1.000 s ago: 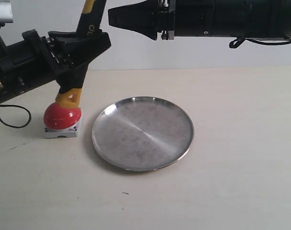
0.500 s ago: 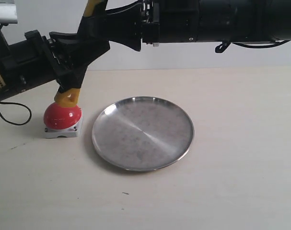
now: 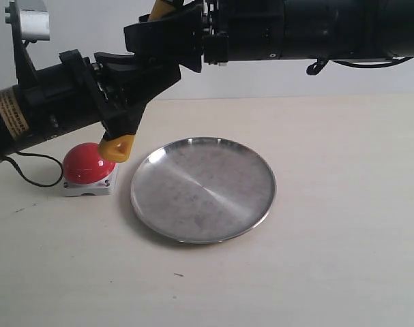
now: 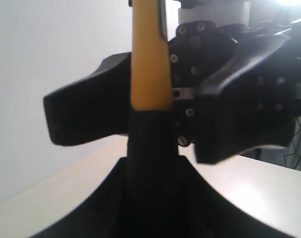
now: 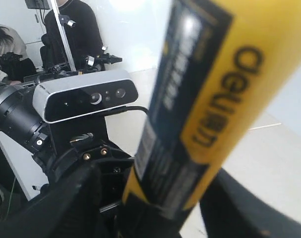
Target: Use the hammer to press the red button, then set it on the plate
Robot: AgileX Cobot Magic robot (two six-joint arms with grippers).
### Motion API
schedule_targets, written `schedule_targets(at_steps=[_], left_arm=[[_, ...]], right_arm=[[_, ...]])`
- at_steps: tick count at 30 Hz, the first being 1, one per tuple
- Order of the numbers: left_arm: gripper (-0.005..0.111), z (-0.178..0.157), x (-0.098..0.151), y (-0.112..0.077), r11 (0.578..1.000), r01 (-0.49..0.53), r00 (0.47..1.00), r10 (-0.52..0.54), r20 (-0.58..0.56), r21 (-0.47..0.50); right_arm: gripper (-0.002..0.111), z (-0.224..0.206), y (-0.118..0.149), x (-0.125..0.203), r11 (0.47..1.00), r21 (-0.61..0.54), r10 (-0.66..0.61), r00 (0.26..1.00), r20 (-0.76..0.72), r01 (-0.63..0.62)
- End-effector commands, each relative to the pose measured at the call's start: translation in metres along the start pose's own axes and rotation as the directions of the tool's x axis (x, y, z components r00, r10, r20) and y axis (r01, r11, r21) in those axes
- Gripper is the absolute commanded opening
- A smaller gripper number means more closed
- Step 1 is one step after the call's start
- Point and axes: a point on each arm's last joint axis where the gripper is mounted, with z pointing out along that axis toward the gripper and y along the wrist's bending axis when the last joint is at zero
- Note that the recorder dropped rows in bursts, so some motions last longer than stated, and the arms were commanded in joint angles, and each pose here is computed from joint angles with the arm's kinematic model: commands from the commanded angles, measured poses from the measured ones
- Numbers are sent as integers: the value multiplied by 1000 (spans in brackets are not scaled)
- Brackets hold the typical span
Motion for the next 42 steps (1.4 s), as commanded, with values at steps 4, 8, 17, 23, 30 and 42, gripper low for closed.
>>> schedule_targets(at_steps=[4, 8, 17, 23, 30, 42], left_arm=[[0, 2, -16, -5, 999, -17, 995, 13, 104, 36], [14, 2, -16, -5, 999, 1, 995, -5, 103, 38], [84, 1, -16, -4, 998, 48, 994, -52, 99, 41], [83, -1, -9, 1, 999, 39, 999, -39, 15, 9], [83, -19, -4, 16, 997, 76, 996, -76, -40, -18], [50, -39, -6, 27, 995, 102, 992, -101, -71, 17]], right_arm=[[0, 0, 1, -3, 999, 1, 40, 999, 9, -40], [0, 0, 1, -3, 998, 1, 60, 998, 9, -60], [0, 0, -5, -2, 992, 68, 109, 994, 0, -109], [0, -7, -22, -7, 932, 329, 156, 988, 2, -148], [0, -27, -18, -26, 817, 576, 114, 988, -107, -32], [0, -18, 12, -9, 918, 393, 125, 909, -397, 46]])
